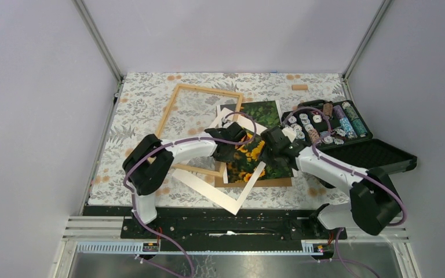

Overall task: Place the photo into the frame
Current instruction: Move the photo frame to the center of the board.

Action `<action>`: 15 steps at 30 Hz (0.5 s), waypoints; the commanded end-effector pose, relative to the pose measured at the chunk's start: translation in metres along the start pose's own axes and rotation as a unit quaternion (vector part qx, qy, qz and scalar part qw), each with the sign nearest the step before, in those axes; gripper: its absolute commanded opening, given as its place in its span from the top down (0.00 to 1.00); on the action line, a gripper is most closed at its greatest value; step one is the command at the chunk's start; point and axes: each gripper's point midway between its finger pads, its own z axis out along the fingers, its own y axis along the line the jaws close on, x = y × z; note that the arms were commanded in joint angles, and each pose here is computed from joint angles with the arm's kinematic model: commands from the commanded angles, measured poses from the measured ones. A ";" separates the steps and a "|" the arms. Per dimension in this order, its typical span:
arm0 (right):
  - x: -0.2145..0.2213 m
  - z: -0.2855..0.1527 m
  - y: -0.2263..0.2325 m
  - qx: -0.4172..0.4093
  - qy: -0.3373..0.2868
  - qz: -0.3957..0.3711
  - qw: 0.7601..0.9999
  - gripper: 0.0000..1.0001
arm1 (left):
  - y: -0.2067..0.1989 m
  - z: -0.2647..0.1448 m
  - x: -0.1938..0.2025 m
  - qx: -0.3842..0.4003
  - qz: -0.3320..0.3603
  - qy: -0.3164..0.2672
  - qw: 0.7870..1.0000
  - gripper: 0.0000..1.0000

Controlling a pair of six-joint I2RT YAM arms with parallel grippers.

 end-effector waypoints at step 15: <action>-0.045 0.062 -0.008 0.135 0.067 -0.022 0.988 0.28 | 0.091 -0.055 -0.033 -0.005 -0.067 -0.057 0.996 1.00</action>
